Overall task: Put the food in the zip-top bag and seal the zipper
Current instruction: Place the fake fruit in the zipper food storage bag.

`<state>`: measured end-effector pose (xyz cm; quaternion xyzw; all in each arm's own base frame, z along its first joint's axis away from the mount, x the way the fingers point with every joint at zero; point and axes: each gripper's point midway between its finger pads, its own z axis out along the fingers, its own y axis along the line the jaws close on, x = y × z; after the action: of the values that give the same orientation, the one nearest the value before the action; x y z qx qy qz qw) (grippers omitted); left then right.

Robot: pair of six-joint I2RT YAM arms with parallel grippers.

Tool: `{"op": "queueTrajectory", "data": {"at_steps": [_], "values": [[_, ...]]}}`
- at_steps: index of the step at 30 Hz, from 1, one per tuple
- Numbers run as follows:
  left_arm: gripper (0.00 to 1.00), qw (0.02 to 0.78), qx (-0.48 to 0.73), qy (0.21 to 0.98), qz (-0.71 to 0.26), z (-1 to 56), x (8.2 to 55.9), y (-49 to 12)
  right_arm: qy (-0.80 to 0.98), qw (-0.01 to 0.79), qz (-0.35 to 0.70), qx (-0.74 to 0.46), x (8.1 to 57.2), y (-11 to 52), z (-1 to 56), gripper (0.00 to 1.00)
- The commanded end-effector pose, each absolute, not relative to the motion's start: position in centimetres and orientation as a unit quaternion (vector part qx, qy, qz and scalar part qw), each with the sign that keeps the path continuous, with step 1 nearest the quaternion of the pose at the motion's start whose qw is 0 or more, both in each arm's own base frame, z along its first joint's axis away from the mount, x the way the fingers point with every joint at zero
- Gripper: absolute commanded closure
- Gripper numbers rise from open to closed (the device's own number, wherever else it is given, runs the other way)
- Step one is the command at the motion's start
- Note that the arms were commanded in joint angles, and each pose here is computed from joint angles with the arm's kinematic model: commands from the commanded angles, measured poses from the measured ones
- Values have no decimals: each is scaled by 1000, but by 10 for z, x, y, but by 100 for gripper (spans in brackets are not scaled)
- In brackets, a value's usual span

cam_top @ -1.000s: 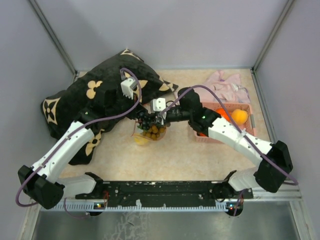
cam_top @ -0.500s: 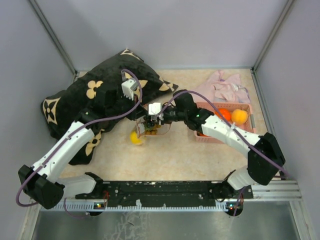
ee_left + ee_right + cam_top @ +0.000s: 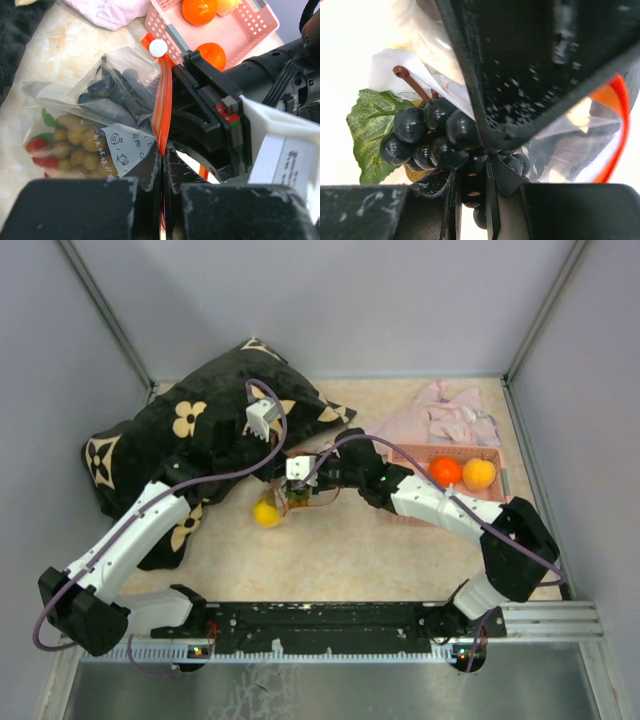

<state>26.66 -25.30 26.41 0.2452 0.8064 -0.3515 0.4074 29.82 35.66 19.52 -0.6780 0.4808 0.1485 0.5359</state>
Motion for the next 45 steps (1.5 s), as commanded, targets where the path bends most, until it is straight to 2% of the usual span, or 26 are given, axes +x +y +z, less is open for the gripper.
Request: {"op": "queueTrajectory", "data": {"at_steps": [1, 4, 6, 11, 16, 24, 27, 30, 32, 34, 39, 45], "values": [[100, 419, 266, 782, -377, 278, 262, -264, 440, 577, 99, -681, 311, 375, 217, 84], [100, 422, 264, 783, -373, 278, 263, -263, 455, 557, 55, -692, 316, 376, 203, 78], [100, 430, 258, 786, -362, 278, 266, -260, 469, 559, 40, -683, 319, 373, 204, 70], [100, 457, 227, 796, -325, 280, 279, -247, 486, 584, 66, -647, 307, 363, 231, 53], [100, 464, 206, 805, -309, 278, 287, -240, 489, 600, 110, -623, 283, 351, 258, 45], [100, 465, 188, 811, -300, 276, 292, -235, 536, 614, 183, -550, 253, 328, 293, 41], [100, 464, 187, 811, -302, 276, 293, -235, 600, 615, 212, -465, 254, 314, 305, 39], [100, 464, 186, 811, -303, 276, 293, -234, 683, 587, 235, -365, 258, 302, 300, 39], [100, 463, 185, 811, -304, 276, 293, -235, 738, 554, 238, -304, 260, 294, 289, 33], [100, 463, 185, 811, -306, 276, 293, -235, 784, 519, 238, -246, 260, 287, 277, 31], [100, 459, 185, 811, -312, 275, 292, -237, 844, 446, 251, -162, 249, 284, 239, 32], [100, 457, 186, 811, -314, 274, 292, -238, 861, 411, 284, -99, 245, 293, 209, 45]]}}
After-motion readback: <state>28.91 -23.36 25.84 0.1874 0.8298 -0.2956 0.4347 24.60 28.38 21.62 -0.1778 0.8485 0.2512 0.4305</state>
